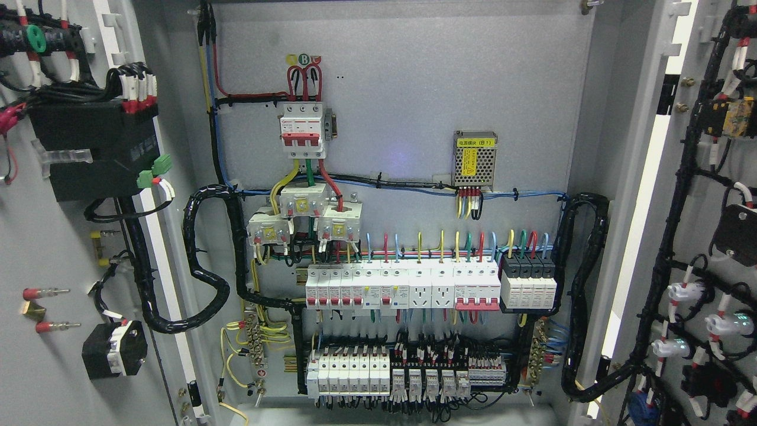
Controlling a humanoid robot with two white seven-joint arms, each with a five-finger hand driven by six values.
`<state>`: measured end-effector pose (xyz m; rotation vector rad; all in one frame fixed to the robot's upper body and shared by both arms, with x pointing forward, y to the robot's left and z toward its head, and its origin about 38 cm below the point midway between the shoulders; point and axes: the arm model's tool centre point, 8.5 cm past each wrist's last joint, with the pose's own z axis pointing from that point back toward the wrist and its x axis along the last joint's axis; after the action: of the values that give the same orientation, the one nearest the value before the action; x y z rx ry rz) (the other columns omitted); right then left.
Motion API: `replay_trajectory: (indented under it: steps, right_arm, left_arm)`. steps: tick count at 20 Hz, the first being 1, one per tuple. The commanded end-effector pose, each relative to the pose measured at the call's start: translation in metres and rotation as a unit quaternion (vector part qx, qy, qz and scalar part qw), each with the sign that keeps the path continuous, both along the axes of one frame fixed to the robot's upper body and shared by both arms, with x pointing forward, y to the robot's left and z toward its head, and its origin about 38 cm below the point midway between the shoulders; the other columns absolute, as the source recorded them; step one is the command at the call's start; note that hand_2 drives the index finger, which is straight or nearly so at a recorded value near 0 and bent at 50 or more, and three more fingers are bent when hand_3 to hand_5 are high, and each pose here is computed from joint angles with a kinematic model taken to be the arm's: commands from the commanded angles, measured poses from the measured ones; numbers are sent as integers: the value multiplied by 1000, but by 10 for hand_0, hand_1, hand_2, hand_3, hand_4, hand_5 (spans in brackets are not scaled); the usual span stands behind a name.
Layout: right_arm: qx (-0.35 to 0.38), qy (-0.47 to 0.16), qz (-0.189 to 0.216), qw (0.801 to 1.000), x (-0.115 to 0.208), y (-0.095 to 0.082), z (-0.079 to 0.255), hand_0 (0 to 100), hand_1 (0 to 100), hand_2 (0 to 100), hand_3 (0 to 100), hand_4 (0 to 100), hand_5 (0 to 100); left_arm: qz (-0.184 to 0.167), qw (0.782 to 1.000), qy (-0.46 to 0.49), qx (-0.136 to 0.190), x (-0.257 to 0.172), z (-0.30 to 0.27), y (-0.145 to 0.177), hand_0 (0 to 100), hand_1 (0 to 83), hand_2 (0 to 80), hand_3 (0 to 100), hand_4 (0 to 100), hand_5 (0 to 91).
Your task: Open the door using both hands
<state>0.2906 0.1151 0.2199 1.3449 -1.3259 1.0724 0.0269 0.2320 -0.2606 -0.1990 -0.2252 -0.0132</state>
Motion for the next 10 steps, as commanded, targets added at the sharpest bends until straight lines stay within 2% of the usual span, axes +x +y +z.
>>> replay_trajectory:
  steps: [1, 6, 10]
  right_arm:
    - [-1, -3, 8, 1000, -5, 4, 1, 107, 0, 0, 0, 0, 0]
    - [0, -3, 7, 1000, -4, 4, 1, 107, 0, 0, 0, 0, 0]
    - [-2, 0, 0, 1000, 1, 2, -1, 107, 0, 0, 0, 0, 0]
  left_arm:
    - [-18, 998, -52, 9, 23, 3, 0, 0, 0, 0, 0, 31, 0]
    - [-34, 994, -103, 12, 33, 12, 0, 0, 0, 0, 0, 31, 0]
    - [-44, 987, -153, -13, 49, 25, -18, 0, 0, 0, 0, 30, 0]
